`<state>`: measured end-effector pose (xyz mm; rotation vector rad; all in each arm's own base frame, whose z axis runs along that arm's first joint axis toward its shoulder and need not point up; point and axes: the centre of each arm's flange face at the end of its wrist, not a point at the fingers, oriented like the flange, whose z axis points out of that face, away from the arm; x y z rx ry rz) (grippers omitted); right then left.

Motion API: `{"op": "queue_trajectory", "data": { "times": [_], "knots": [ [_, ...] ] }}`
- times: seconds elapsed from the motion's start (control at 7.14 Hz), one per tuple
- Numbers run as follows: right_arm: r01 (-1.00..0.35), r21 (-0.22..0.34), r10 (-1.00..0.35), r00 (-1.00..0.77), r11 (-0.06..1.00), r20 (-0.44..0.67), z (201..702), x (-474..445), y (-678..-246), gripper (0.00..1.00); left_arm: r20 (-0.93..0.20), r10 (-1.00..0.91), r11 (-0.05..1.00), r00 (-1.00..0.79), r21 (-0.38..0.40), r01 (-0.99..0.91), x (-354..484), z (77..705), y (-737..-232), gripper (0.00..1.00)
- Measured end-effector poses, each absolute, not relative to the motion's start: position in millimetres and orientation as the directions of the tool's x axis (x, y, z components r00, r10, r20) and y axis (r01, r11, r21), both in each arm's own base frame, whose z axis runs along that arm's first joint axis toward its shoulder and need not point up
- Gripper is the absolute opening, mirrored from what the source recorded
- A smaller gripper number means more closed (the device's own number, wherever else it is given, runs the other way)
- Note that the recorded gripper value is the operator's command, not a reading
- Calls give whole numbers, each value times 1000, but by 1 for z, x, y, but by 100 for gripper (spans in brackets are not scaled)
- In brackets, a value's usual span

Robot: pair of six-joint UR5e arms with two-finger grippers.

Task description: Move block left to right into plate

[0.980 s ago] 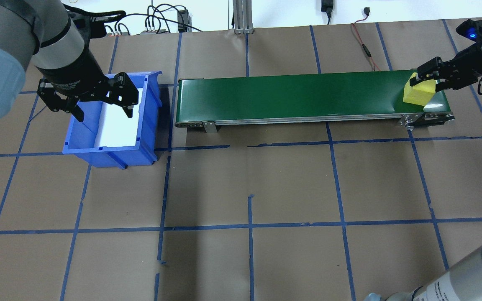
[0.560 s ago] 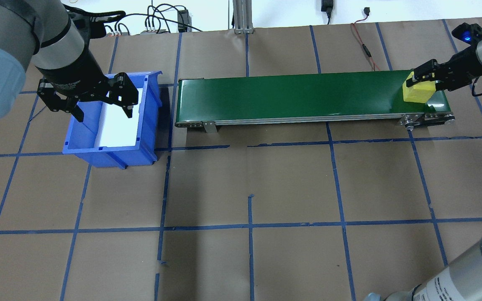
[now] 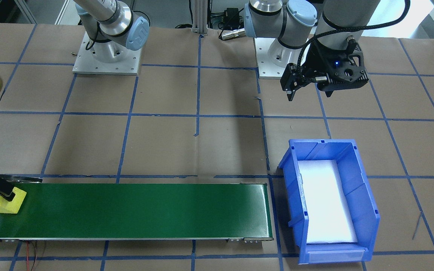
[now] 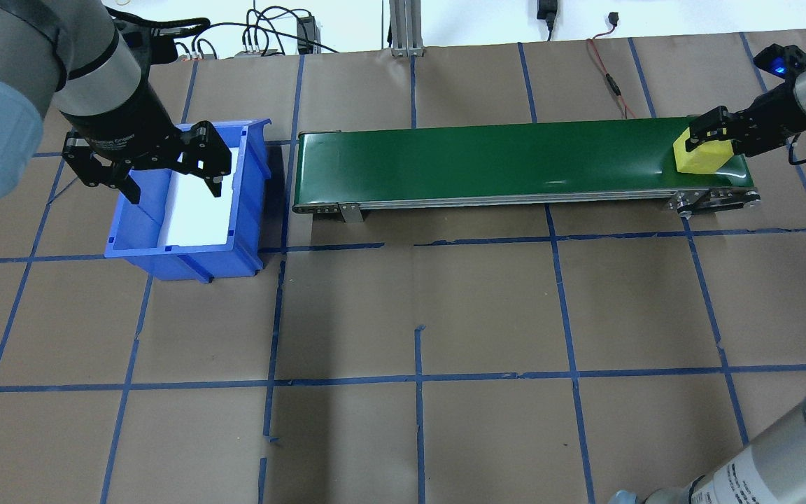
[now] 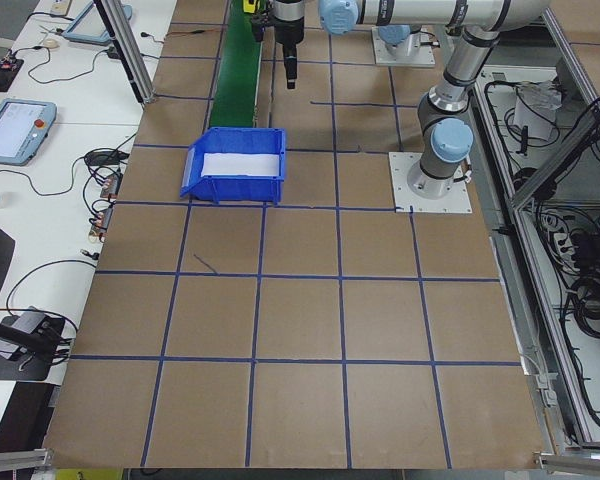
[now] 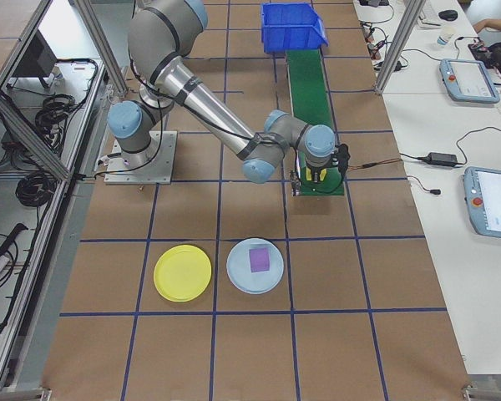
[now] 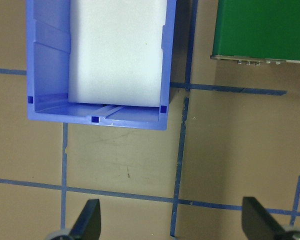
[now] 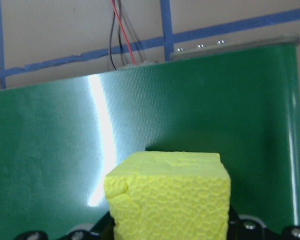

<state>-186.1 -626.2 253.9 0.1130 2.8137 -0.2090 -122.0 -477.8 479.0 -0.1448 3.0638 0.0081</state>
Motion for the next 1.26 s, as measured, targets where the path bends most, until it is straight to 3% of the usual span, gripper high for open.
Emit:
{"op": "queue_trajectory", "data": {
  "times": [0.28,0.56,0.84,0.98,1.26],
  "knots": [
    [23,-116,3,-985,993,-175,291,-196,-607,38,-75,-95,995,-993,4,-95,-121,478,-478,100],
    [-58,-57,-63,-992,997,-108,302,-246,-559,38,-75,-95,995,-993,4,-96,-121,478,-478,100],
    [-50,20,-47,-992,999,-116,289,-329,-476,38,-74,-95,995,-993,3,-96,-121,478,-479,100],
    [14,60,23,-988,998,-153,281,-376,-418,38,-74,-96,995,-993,7,-97,-121,476,-479,100],
    [159,88,175,-956,983,-233,263,-451,-299,38,-74,-96,995,-993,8,-97,-121,475,-480,100]
  ]
}}
